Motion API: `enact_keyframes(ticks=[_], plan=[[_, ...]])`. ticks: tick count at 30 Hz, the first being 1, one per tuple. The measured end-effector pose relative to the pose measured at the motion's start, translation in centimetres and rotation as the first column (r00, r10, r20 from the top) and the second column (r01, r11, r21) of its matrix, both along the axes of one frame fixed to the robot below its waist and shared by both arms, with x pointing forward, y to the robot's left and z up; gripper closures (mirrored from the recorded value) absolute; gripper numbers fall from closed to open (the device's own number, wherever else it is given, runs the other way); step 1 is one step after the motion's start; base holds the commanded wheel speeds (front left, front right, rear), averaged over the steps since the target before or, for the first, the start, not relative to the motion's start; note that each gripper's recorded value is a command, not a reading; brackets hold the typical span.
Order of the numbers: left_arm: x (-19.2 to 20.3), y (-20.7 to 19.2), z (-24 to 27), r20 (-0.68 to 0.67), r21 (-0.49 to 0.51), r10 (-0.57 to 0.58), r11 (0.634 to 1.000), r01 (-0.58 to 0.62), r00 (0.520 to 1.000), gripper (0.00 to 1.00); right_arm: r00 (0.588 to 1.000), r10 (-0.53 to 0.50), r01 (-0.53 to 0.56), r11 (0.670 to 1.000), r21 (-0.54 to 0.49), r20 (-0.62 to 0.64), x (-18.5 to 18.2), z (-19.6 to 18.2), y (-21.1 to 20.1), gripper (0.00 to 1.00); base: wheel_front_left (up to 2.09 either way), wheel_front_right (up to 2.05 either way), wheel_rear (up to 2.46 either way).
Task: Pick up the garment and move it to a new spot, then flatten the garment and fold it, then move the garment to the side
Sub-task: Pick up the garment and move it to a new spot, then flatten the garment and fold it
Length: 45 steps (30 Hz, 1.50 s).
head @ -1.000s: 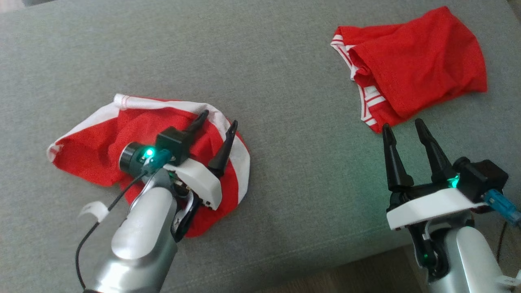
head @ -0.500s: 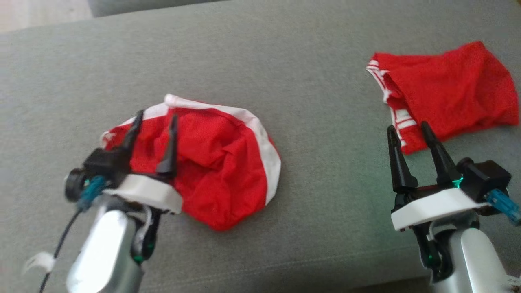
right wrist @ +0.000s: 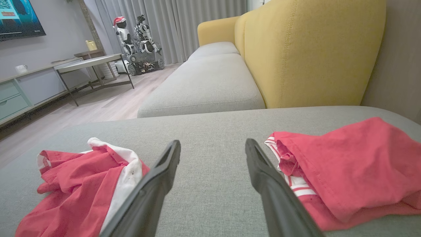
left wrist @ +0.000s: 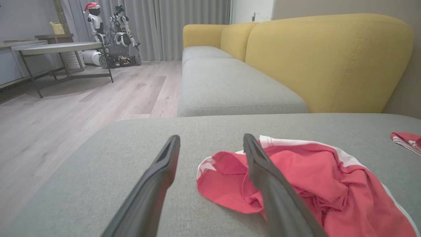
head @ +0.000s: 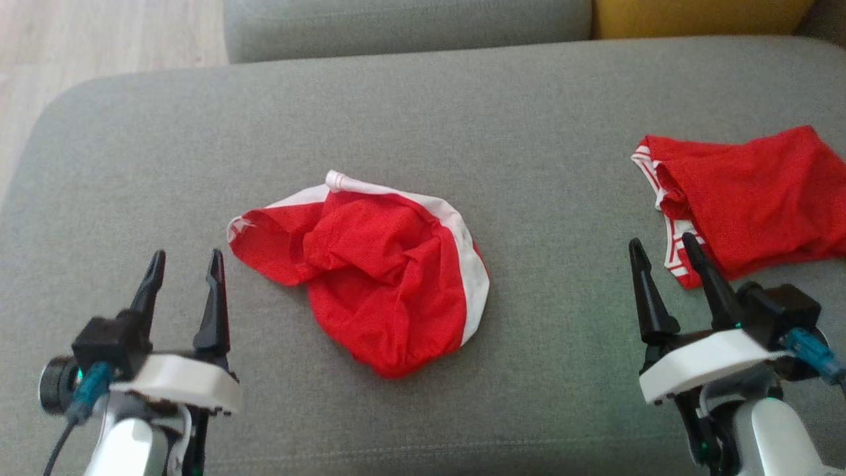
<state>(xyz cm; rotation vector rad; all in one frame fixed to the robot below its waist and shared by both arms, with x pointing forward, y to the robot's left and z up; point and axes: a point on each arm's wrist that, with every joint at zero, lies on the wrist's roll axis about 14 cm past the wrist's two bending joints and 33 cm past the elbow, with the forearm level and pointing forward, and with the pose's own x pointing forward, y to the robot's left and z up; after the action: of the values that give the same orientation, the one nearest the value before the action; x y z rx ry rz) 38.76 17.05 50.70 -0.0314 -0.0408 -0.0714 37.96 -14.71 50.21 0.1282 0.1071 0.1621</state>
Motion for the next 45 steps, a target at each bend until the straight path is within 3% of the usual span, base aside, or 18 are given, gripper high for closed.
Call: enact_keyframes(ticks=[10,37,41,45], plan=[[-2.7,-0.4,0.7,-0.01,0.003,-0.006,1.0,0.006,1.0,0.0,1.0,-0.004,0.004,1.0,-0.001,-0.011,-2.0,-0.1,-0.1,0.0,0.0,0.0,0.0],[-2.6,-0.4,0.5,-0.026,0.007,-0.006,1.0,0.006,1.0,0.0,0.999,0.002,-0.002,1.0,0.0,-0.04,-1.9,-0.9,0.0,0.0,0.0,0.0,0.0],[-2.4,-0.4,0.3,-0.035,0.006,-0.005,1.0,0.005,0.999,0.0,0.997,0.036,-0.037,0.999,-0.007,-0.068,-1.7,-1.7,1.1,0.0,0.0,0.0,0.0],[-1.6,-0.3,0.4,-0.029,0.006,-0.002,1.0,0.002,1.0,0.0,0.981,0.136,-0.137,0.991,0.002,-0.14,-1.8,-3.8,4.4,0.0,0.0,0.0,0.0]])
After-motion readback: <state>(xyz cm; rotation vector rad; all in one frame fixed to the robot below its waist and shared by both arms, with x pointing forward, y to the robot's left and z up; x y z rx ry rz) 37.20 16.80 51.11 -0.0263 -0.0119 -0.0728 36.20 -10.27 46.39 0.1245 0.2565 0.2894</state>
